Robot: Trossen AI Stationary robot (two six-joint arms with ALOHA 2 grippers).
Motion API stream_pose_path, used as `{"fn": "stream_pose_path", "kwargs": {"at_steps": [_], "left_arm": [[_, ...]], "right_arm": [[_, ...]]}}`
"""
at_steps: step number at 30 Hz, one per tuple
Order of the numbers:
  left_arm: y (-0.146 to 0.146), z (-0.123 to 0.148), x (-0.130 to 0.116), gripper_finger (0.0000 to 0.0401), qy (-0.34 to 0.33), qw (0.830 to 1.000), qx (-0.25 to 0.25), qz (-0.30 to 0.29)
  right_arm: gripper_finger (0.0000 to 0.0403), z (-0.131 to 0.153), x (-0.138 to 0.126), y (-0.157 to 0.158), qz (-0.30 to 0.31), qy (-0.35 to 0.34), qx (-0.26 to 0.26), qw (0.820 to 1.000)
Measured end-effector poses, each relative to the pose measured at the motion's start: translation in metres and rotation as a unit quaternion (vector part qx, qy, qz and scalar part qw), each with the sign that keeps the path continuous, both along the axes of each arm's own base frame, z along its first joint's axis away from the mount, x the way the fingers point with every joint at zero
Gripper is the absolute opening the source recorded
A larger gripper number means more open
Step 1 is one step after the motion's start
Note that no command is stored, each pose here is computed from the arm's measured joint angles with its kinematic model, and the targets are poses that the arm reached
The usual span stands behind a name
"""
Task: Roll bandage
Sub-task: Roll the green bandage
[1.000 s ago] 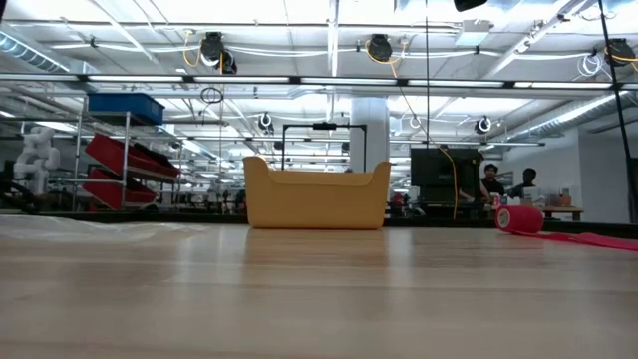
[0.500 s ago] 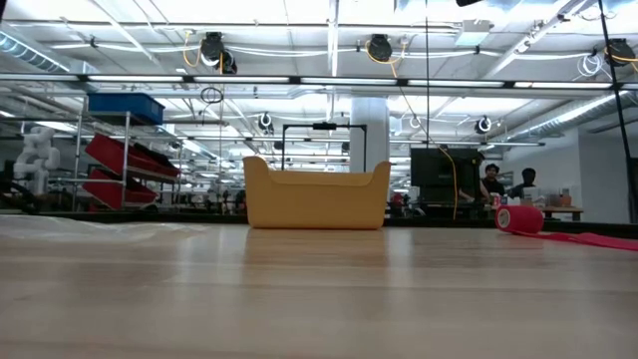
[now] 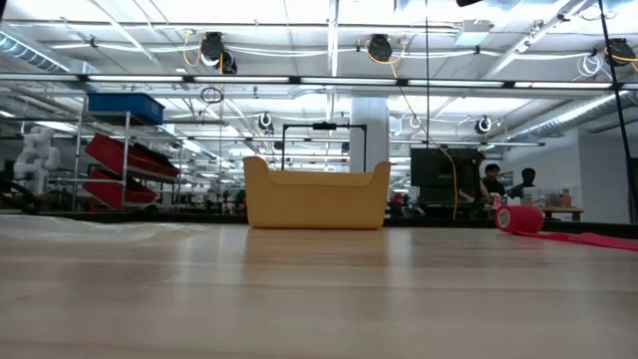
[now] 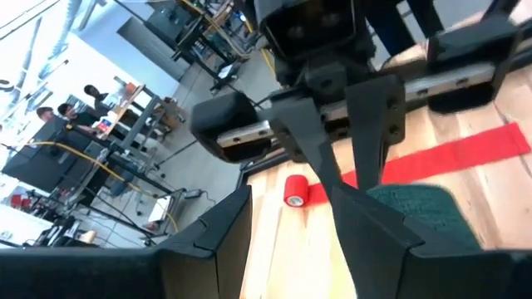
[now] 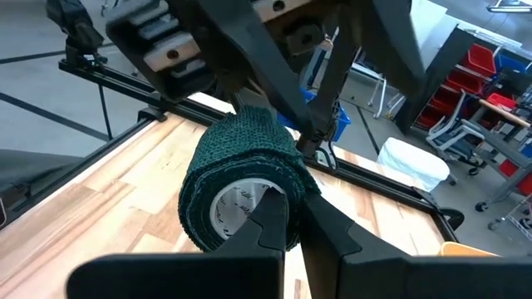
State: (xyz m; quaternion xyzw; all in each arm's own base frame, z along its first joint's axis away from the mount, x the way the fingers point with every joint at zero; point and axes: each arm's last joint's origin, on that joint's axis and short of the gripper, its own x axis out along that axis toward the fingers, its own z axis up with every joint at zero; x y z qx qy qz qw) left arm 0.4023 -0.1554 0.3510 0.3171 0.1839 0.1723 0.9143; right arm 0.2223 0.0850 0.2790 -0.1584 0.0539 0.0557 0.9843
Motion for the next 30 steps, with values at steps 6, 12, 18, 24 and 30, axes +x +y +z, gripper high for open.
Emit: {"fn": "stream_pose_path", "kwargs": {"at_steps": [6, 12, 18, 24, 30], "left_arm": [[-0.002, -0.002, 0.0, 0.0173, 0.004, 1.0, -0.021, -0.021], [0.0, -0.008, 0.0, 0.0173, 0.009, 0.999, -0.026, -0.017], [0.006, -0.012, 0.002, 0.0173, 0.013, 1.0, -0.021, -0.003], [0.008, -0.012, 0.002, 0.0173, 0.019, 1.0, 0.008, 0.014], [0.01, -0.011, 0.0, 0.0173, 0.023, 0.999, 0.016, 0.022]], "right_arm": [[0.0011, 0.0, 0.0, 0.0, -0.001, 0.0, 0.0, 1.0], [0.0011, 0.0, 0.0, 0.0, -0.001, 0.002, -0.001, 1.0], [0.0011, -0.001, 0.0, -0.001, -0.006, 0.004, -0.003, 1.0], [0.0011, -0.001, 0.0, -0.001, -0.01, 0.002, -0.002, 1.0], [0.0011, 0.0, 0.0, 0.0, -0.001, 0.001, 0.0, 1.0]]}}
